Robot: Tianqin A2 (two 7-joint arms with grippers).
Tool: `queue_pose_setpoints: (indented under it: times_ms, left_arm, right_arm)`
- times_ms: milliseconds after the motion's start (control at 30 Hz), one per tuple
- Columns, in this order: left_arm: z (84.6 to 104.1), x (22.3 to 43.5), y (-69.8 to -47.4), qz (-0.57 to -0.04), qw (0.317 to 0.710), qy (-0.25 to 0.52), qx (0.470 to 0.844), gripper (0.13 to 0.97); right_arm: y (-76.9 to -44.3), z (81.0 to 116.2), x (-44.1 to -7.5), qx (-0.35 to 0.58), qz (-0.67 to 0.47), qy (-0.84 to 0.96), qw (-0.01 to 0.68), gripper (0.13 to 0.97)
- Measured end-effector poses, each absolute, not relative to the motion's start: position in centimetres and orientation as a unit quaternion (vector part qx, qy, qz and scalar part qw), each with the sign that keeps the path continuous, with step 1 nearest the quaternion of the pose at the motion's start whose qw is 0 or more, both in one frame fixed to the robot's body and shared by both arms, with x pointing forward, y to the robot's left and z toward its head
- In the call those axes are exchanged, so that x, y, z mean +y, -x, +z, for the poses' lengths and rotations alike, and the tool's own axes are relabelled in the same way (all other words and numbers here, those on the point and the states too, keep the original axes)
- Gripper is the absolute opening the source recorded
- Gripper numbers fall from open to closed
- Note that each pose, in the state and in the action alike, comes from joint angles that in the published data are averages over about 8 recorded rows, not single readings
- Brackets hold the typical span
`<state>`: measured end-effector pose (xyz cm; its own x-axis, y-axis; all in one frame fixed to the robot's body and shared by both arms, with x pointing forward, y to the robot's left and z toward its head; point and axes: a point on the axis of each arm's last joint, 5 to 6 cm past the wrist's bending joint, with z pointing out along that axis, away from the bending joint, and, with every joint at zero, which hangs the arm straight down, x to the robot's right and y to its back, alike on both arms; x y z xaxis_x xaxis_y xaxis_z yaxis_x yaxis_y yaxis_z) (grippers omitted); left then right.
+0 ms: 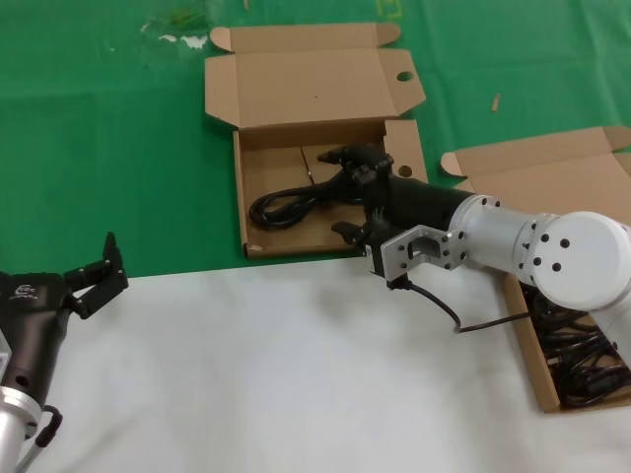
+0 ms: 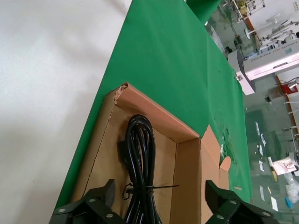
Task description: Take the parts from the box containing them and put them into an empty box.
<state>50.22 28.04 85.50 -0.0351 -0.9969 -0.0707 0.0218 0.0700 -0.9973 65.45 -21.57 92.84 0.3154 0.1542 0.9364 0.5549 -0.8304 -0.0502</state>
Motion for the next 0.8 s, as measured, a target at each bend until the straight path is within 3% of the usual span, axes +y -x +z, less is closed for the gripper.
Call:
queue_pose_setpoints:
  times_ms: [333,467,800]
  left_arm:
    - [85.50,28.04,-50.22,-0.496,0.513,0.468,0.521,0.966]
    - [85.50,28.04,-50.22,-0.496,0.513,0.468,0.521,0.966]
    - [85.50,28.04,-50.22,-0.496,0.513,0.468,0.521,0.966]
  right_arm:
    - [-65.45,92.84,-21.57,-0.225,-0.540,0.790,0.185,0.788]
    - [-65.45,92.84,-21.57,-0.225,-0.540,0.790,0.185,0.788]
    - [-65.45,92.84,-21.57,-0.225,-0.540,0.790,0.185,0.915]
